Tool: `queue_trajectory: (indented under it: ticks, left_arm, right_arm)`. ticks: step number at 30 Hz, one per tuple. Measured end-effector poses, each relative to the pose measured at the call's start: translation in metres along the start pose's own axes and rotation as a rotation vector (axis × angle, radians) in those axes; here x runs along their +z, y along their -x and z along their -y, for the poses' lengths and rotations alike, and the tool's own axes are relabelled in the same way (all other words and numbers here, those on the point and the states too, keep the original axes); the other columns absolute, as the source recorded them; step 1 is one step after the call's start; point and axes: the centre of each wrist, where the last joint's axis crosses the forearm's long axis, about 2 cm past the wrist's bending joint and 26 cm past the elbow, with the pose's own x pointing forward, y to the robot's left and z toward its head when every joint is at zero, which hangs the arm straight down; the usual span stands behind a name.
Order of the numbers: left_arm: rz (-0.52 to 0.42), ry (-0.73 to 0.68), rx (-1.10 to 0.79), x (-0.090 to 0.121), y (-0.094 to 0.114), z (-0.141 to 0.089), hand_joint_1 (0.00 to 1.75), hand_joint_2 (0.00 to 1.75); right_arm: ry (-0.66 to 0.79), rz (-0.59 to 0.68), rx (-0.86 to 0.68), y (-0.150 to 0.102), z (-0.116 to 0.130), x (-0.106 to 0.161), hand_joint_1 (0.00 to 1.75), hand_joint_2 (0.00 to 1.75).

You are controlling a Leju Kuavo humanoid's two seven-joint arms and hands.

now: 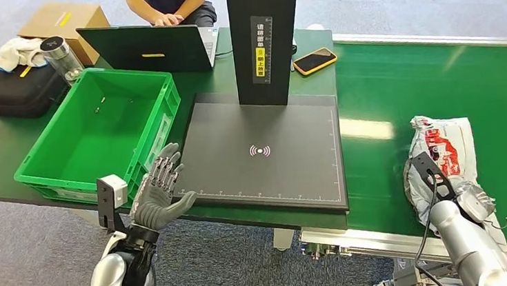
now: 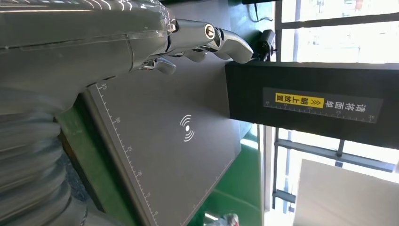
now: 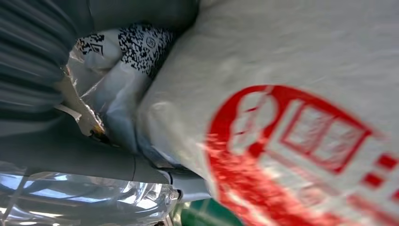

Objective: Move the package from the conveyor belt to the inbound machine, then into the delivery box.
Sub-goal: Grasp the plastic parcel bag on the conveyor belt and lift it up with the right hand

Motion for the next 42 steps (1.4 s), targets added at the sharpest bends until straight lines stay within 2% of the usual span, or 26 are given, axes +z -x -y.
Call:
queue_trajectory:
  ticks: [12, 19, 26, 29, 34, 38, 42]
  left_arm:
    - [-0.008, 0.006, 0.001, -0.001, 0.0, 0.002, 0.0, 1.75]
    - [-0.008, -0.005, 0.001, 0.0, -0.001, 0.002, 0.0, 1.75]
    - [0.001, -0.014, -0.01, 0.001, -0.005, 0.002, 0.0, 1.75]
    - [0.012, -0.014, -0.014, 0.0, -0.006, 0.002, 0.0, 1.75]
    - [0.046, -0.013, -0.016, -0.004, -0.007, 0.001, 0.0, 1.75]
    - [0.07, -0.009, -0.018, -0.009, -0.009, 0.0, 0.0, 1.75]
    - [0.093, -0.002, -0.014, -0.017, -0.011, -0.002, 0.0, 1.75]
  right_arm:
    - [-0.003, 0.016, -0.002, 0.0, 0.0, 0.0, 1.75, 1.75]
    - [0.132, 0.073, -0.031, 0.004, -0.005, 0.002, 1.75, 1.75]
    - [0.489, 0.334, -0.175, -0.001, 0.006, 0.012, 1.75, 1.75]
    - [0.653, 0.472, -0.243, -0.009, 0.02, 0.023, 1.75, 1.75]
    - [0.842, 0.658, -0.314, -0.024, 0.051, 0.045, 1.75, 1.75]
    - [0.895, 0.827, -0.244, -0.043, 0.07, 0.062, 1.75, 1.75]
    - [0.884, 0.985, -0.025, -0.082, 0.075, 0.082, 1.75, 1.75]
